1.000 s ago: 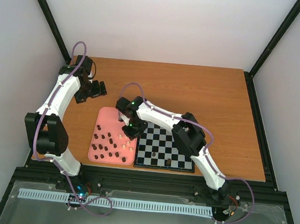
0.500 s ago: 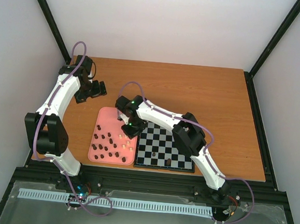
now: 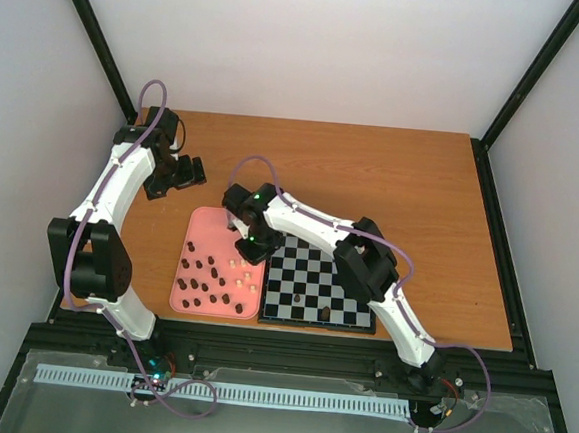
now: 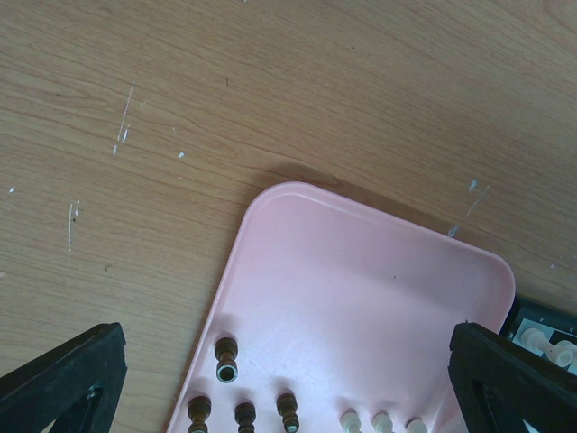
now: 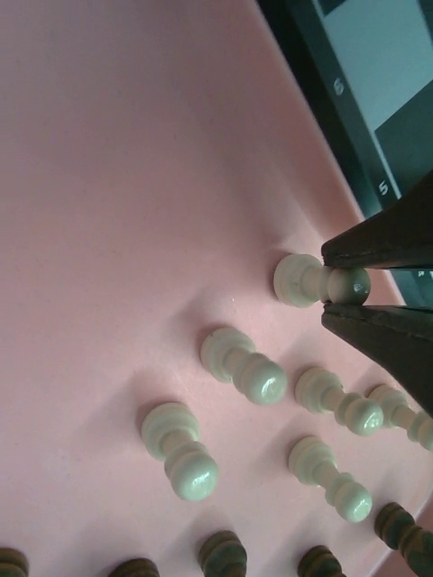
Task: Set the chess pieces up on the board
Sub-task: Pick up the chess piece from the storage box, then place the chess piece on the chessboard.
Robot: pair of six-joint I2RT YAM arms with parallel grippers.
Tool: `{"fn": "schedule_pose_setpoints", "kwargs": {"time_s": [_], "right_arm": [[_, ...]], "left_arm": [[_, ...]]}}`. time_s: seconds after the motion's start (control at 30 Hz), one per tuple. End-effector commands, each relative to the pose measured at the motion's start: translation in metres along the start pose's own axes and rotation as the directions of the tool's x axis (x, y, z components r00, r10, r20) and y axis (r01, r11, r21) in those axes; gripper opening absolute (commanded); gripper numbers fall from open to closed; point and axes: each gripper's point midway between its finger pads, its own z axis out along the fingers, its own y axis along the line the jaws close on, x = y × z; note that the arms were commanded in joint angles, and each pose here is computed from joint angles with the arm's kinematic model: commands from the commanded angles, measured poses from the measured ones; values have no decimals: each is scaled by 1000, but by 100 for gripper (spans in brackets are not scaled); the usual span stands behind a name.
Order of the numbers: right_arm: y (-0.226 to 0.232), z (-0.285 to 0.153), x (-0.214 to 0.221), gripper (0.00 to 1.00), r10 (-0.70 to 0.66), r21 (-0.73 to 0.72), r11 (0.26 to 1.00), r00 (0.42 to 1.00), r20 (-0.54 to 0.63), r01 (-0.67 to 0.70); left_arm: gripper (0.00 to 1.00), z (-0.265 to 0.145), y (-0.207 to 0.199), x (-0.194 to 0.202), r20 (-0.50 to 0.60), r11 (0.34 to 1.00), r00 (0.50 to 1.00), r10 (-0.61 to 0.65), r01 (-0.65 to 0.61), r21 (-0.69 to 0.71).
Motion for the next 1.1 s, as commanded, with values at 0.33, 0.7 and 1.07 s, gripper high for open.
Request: {"fn": "schedule_pose_setpoints", "kwargs": {"time_s": [0.33,0.7,1.07], "right_arm": [[-58,-75,11,3,128,114,983,982,139,-145],[-99,-63,16,3,186,121,972,975,123,-201],[-108,-44,16,3,183,119,974,980,78,-192]], "left_arm": [[100,-12,-4,-13,47,1000,999,8,-9,19],[100,-10,-3,-12,42,1000,999,9,-10,11],[100,-9,-2,-13,43,1000,999,11,-11,3]]}}
